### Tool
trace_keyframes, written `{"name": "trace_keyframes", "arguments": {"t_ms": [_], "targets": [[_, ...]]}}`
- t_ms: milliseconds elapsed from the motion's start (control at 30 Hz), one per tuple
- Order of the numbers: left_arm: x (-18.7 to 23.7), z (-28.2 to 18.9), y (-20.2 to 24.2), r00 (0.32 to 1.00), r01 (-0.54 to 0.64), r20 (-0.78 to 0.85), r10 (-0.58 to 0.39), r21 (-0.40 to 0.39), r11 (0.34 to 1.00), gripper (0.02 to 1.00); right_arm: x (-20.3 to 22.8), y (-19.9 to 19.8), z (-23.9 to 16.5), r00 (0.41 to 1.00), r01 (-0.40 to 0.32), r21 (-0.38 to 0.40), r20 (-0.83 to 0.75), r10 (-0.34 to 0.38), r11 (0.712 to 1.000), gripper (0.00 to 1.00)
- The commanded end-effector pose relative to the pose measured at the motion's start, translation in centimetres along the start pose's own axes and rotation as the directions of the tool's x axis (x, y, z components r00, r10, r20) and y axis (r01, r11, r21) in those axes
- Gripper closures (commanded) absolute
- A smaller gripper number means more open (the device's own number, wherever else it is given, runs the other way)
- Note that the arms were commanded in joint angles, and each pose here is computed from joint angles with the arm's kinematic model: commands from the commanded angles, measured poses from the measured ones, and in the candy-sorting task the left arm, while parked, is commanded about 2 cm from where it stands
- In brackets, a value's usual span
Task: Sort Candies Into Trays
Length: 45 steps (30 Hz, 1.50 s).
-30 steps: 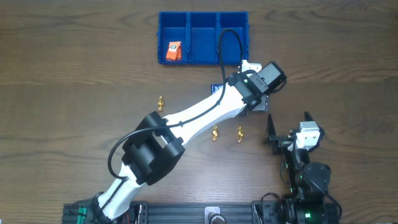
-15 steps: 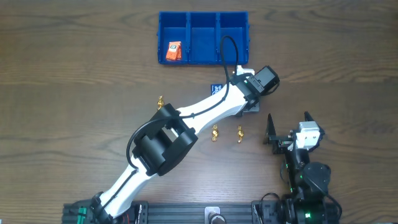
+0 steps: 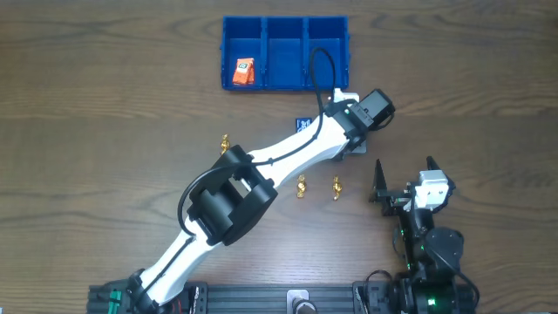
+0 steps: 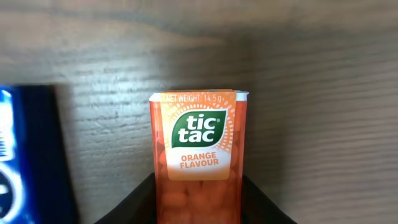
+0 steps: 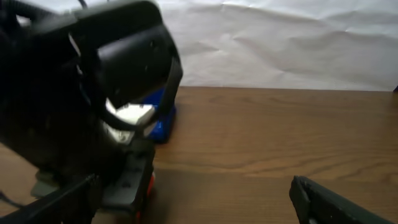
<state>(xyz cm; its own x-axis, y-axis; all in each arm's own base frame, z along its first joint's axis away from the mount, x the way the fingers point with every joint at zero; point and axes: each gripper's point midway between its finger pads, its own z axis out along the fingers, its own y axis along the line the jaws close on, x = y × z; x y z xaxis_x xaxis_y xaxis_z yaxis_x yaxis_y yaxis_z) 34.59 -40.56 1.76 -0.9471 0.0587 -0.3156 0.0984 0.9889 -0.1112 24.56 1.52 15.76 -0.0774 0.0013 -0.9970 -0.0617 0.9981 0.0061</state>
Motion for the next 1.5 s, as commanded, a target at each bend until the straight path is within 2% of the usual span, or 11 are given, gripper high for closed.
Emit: {"name": "trace_keyframes", "arguments": {"t_ms": [33, 133, 233, 400, 533, 667, 900, 1067, 1267, 1367, 1500], "targets": [[-6.7, -8.5, 0.0, 0.977, -0.012, 0.215, 0.005, 0.031, 0.999, 0.647, 0.2, 0.0, 0.0, 1.0, 0.011, -0.001, -0.002, -0.011, 1.0, 0.003], [-9.6, -13.6, 1.9, 0.95, -0.013, 0.312, 0.002, 0.034, 0.999, 0.647, 0.2, 0.0, 0.0, 1.0, 0.011, -0.001, -0.002, -0.011, 1.0, 0.003], [-12.7, -18.8, 5.7, 0.918, 0.01, 0.395, -0.018, 0.021, 1.0, 0.652, 0.2, 0.0, 0.0, 1.0, 0.011, -0.002, -0.002, -0.011, 1.0, 0.003], [-16.5, -21.7, 12.7, 0.9, 0.07, 0.431, -0.064, 0.003, 0.998, 0.656, 0.2, 0.0, 0.0, 1.0, 0.011, -0.001, -0.002, -0.011, 1.0, 0.003], [-18.4, -19.5, 18.6, 0.922, 0.118, 0.37, -0.112, 0.008, 0.993, 0.658, 0.2, 0.0, 0.0, 1.0, 0.011, -0.001, -0.002, -0.011, 1.0, 0.003], [-19.2, -16.3, 21.6, 0.944, 0.111, 0.313, -0.103, -0.008, 0.994, 0.649, 0.2, 0.0, 0.0, 1.0, 0.011, -0.001, -0.002, -0.011, 1.0, 0.003], [-18.8, -9.0, 23.2, 0.978, 0.063, 0.2, -0.056, -0.027, 0.998, 0.654, 0.2, 0.0, 0.0, 1.0, 0.011, -0.001, -0.002, -0.011, 1.0, 0.003], [-18.4, -6.3, 23.0, 0.985, 0.055, 0.168, -0.051, -0.017, 0.998, 0.638, 0.2, 0.0, 0.0, 1.0, 0.011, -0.001, -0.002, -0.011, 1.0, 0.003], [-18.2, -7.2, 23.0, 0.985, 0.059, 0.163, -0.055, -0.015, 0.998, 0.404, 0.2, 0.0, 0.0, 1.0, 0.011, -0.001, -0.002, -0.011, 1.0, 0.003], [-18.4, -10.7, 23.0, 0.978, 0.06, 0.199, -0.056, -0.011, 0.998, 0.31, 0.2, 0.0, 0.0, 1.0, 0.011, -0.001, -0.002, -0.011, 1.0, 0.003], [-18.5, -18.3, 23.9, 0.932, 0.075, 0.356, -0.065, -0.014, 0.997, 0.27, 0.2, 0.0, 0.0, 1.0, 0.011, -0.002, -0.002, -0.011, 1.0, 0.003]]}}
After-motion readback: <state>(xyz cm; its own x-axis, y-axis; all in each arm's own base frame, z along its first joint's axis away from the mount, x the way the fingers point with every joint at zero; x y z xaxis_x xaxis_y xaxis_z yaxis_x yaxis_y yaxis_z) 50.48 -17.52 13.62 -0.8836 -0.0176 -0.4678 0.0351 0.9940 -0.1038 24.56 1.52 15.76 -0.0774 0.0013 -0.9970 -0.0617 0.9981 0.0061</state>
